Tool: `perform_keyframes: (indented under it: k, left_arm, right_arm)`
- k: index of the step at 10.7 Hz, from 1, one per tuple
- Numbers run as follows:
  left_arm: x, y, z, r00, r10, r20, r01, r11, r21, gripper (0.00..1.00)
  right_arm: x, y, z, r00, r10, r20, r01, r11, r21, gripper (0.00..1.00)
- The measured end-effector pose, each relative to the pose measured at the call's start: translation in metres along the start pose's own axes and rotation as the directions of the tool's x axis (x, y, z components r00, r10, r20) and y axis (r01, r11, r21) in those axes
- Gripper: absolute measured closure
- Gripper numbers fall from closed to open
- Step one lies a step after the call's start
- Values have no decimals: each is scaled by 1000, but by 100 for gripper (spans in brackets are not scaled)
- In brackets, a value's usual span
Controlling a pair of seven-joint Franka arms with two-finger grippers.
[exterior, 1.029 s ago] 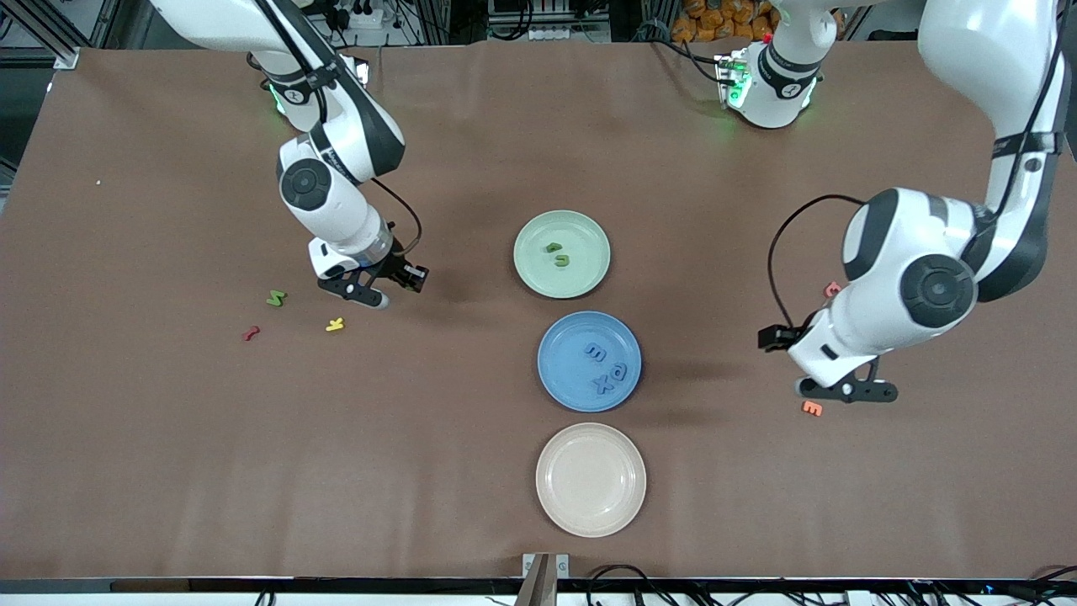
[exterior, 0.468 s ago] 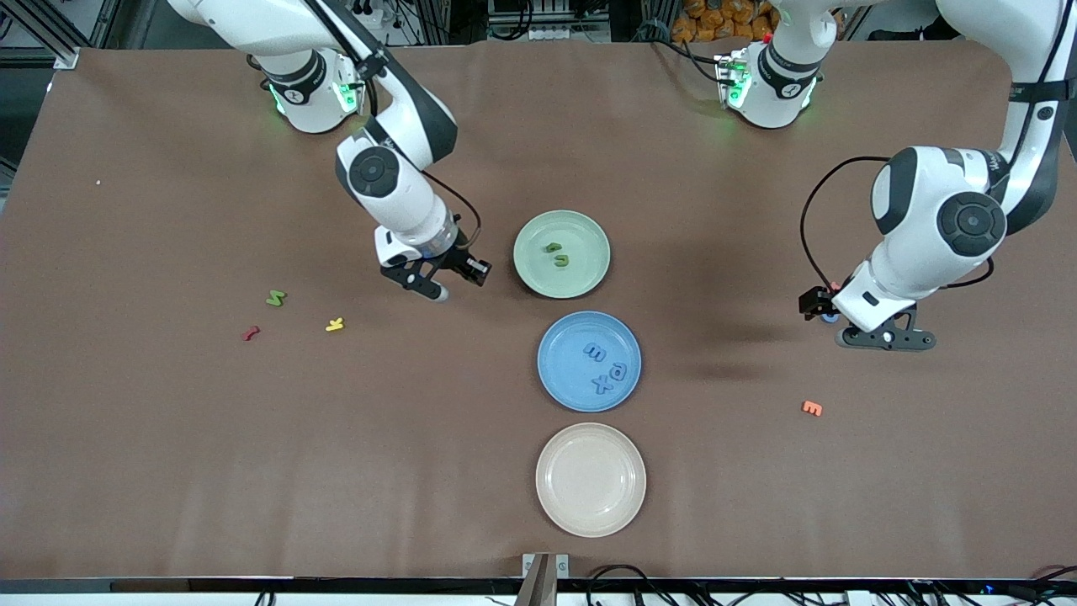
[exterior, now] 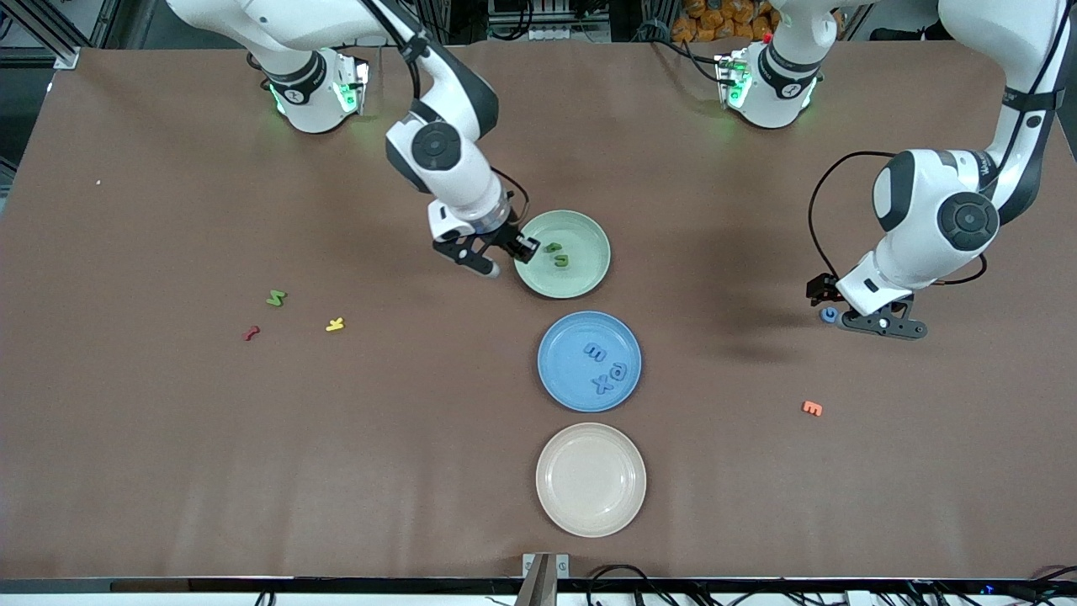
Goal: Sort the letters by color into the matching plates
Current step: 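Carry green B onto the green plate and open the right gripper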
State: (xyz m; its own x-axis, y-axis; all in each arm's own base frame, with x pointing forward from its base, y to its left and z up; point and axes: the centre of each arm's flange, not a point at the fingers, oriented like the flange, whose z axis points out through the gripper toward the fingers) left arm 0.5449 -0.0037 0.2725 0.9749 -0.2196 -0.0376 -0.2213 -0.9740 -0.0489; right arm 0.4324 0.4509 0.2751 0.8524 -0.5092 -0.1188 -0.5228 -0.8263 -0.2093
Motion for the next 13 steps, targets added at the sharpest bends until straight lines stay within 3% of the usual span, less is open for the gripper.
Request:
perform_keyframes:
  k: [5, 13]
  left_arm:
    - [-15, -37, 59, 996, 36, 80, -34, 999, -27, 0]
    - [1, -37, 89, 998, 11, 66, -7, 999, -49, 0]
  right_arm:
    - [-49, -25, 59, 995, 45, -86, -47, 998, -28, 72]
    - [-91, -30, 82, 997, 13, -78, -16, 999, -43, 72]
